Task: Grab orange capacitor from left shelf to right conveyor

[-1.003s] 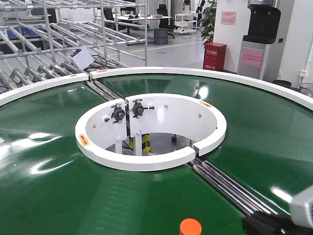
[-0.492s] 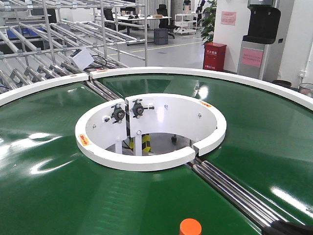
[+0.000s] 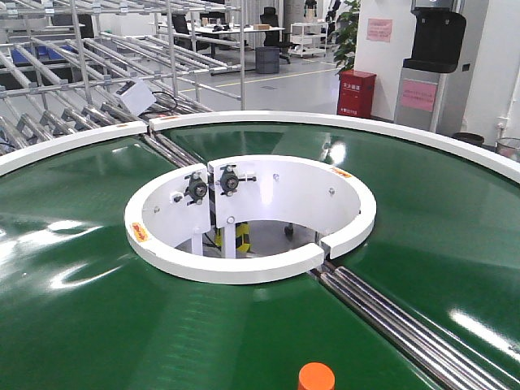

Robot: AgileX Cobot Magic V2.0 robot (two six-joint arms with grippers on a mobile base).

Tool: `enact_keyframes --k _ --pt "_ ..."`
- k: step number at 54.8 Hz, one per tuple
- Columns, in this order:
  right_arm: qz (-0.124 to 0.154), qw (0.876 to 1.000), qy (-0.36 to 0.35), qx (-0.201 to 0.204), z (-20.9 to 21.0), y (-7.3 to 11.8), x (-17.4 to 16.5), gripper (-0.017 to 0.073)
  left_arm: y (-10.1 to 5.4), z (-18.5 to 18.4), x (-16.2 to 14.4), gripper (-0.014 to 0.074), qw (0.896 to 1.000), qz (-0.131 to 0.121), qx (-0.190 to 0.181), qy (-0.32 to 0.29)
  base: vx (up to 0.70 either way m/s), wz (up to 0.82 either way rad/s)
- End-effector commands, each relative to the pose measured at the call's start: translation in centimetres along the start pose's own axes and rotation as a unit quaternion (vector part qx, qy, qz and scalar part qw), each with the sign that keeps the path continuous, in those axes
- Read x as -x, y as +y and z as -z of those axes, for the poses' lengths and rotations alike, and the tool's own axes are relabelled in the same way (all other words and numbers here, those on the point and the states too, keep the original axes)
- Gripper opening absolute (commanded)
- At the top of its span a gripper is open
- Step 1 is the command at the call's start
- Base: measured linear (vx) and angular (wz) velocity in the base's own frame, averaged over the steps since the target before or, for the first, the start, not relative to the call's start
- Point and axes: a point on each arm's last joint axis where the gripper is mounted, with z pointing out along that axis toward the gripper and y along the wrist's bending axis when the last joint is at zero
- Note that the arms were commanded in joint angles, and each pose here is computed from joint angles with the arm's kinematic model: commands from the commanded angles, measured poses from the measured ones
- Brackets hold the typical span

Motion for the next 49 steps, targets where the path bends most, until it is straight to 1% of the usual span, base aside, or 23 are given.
enact_keyframes --k 1,4,7,10,15,16,49 --pt "0.005 0.999 -0.018 -0.030 0.9 -0.4 -0.1 -0.0012 -0.2 0.2 1.8 -0.0006 0.998 0.005 -0.008 -0.057 0.00 0.00" --pt "0.007 0.999 -0.023 -0.043 1.4 -0.6 -0.9 -0.0012 -0.2 0.2 1.8 -0.0006 0.998 0.005 -0.008 -0.057 0.00 0.00" --pt "0.018 0.998 -0.037 -0.051 1.7 -0.7 -1.5 -0.0012 -0.2 0.2 1.8 -0.0006 0.998 0.005 -0.008 -0.057 0.00 0.00" --pt "0.028 0.997 -0.037 -0.059 1.5 -0.8 -2.1 -0.0012 -0.2 0.2 1.8 -0.0006 0.998 0.005 -0.008 -0.058 0.00 0.00" --pt "0.028 0.997 -0.039 -0.059 1.2 -0.9 -3.1 -0.0012 -0.2 0.2 1.8 -0.0006 0.998 0.005 -0.008 -0.058 0.00 0.00" --pt "0.028 0.997 -0.030 -0.059 1.2 -1.0 -3.2 -0.0012 -0.2 0.2 1.8 -0.0006 0.998 0.005 -0.008 -0.058 0.00 0.00" --pt "0.027 0.998 -0.023 -0.059 1.2 -1.0 -3.3 -0.0012 -0.2 0.2 1.8 -0.0006 0.998 0.005 -0.008 -0.058 0.00 0.00"
